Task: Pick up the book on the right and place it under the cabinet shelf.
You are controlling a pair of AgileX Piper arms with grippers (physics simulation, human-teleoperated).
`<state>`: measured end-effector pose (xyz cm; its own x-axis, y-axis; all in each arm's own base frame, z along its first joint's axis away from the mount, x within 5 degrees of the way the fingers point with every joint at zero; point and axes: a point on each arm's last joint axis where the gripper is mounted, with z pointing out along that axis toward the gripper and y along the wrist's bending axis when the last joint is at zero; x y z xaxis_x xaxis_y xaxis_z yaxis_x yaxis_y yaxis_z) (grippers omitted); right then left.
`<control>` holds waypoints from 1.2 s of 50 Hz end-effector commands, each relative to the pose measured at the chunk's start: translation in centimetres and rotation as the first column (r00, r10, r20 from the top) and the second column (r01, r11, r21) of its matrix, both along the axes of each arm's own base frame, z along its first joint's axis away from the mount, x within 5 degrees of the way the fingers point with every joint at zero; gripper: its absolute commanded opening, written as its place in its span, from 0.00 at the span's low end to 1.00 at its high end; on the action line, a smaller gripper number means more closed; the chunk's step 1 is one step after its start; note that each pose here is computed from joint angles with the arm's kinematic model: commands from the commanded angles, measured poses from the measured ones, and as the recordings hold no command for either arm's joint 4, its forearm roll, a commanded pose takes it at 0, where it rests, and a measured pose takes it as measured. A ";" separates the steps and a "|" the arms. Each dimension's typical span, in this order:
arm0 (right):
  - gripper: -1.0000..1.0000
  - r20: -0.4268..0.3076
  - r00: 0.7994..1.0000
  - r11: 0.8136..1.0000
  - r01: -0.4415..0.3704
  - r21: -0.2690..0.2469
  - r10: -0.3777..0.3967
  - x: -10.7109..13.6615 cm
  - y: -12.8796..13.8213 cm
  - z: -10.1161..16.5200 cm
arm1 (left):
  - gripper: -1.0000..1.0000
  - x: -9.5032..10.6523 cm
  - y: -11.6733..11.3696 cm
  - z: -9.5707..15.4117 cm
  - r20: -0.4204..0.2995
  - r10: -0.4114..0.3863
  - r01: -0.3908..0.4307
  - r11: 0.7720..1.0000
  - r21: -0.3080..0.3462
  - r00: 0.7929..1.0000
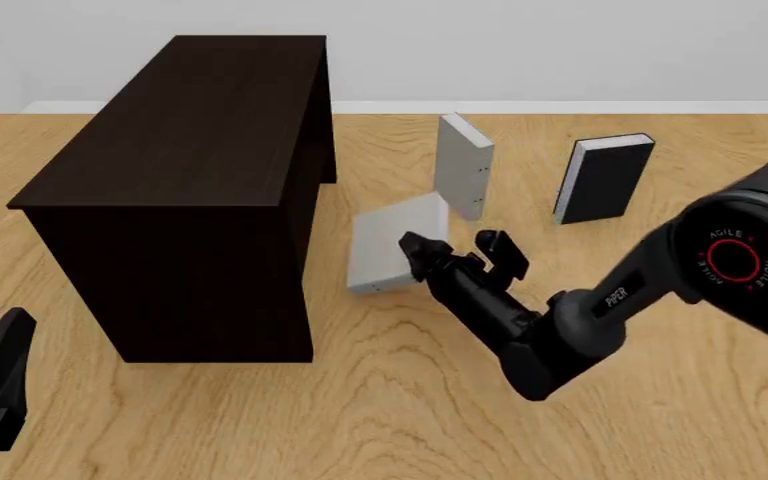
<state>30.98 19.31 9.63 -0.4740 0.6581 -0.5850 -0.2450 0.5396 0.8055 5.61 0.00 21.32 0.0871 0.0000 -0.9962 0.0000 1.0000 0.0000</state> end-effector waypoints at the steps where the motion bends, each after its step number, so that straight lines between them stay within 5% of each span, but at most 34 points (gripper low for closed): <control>1: 0.00 -0.038 0.999 1.000 0.001 0.015 -0.001 0.3 0.2 -2.0 | 1.00 0.0 0.0 0.0 0.000 0.000 0.000 1.000 0.000 1.000; 21: 0.00 -0.067 0.998 1.000 0.013 -0.023 -0.015 0.5 -0.3 -3.7 | 1.00 0.0 0.0 0.0 0.000 0.000 0.000 1.000 0.000 1.000; 22: 1.00 -0.068 0.998 1.000 0.013 -0.023 -0.015 0.5 -0.3 -3.8 | 1.00 0.0 0.0 0.0 0.000 0.000 0.000 1.000 0.000 1.000; 60: 1.00 -0.092 0.988 0.969 0.101 -0.224 -0.124 2.6 -4.6 -2.7 | 1.00 0.0 0.0 0.0 0.000 0.000 0.000 1.000 0.000 1.000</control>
